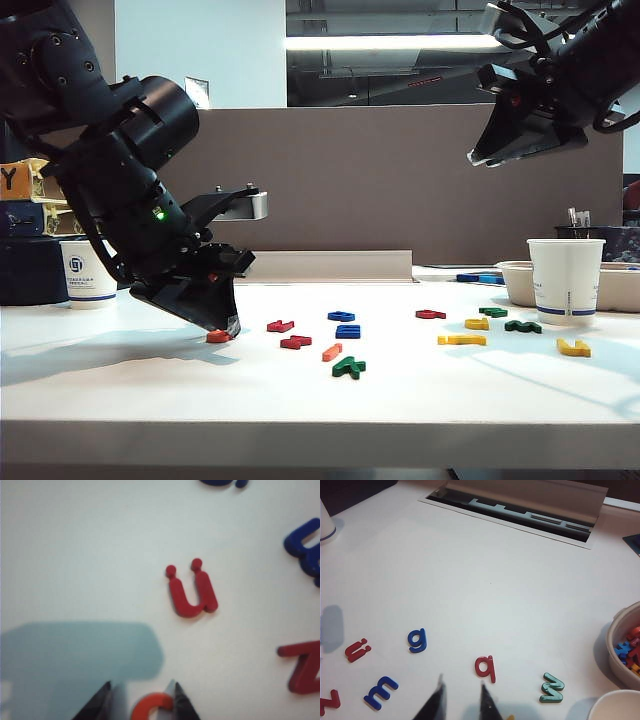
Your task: Pick up the letter "c" and put it in the paper cup.
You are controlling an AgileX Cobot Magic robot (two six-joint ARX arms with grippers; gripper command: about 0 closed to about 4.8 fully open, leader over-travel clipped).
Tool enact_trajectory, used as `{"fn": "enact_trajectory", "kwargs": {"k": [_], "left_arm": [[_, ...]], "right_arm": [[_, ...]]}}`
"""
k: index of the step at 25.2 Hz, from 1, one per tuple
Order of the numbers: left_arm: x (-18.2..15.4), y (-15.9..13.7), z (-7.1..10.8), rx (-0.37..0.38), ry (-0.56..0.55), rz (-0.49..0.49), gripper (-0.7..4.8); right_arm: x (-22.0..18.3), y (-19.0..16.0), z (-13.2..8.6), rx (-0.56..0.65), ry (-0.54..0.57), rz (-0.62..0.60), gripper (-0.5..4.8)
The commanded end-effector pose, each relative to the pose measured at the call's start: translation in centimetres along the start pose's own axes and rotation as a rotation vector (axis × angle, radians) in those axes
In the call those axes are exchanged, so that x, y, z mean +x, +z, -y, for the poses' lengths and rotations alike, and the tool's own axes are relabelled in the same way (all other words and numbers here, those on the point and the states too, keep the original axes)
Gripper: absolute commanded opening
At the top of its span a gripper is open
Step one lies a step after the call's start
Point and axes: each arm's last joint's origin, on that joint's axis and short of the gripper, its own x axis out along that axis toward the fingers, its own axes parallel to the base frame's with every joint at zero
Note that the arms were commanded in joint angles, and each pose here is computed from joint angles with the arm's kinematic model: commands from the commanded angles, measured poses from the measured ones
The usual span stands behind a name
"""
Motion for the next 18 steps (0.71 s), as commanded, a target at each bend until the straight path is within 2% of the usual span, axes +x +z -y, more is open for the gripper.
{"fn": "enact_trajectory", "kwargs": {"k": [1, 12, 18], "left_arm": [[0.01, -0.37, 0.11, -0.007, -0.014, -0.036, 1.52], [0.0, -0.38, 0.12, -0.008, -0.014, -0.038, 1.51], [0.0, -0.37, 0.12, -0.007, -0.014, -0.037, 1.11]], "right_arm": [[-0.15, 0.31, -0.02, -0.008, -0.001, 0.017, 0.85], [-0.16, 0.32, -0.03, -0.008, -0.001, 0.017, 0.85], [-0.15, 0.31, -0.02, -0.008, -0.001, 0.017, 0.85]]}}
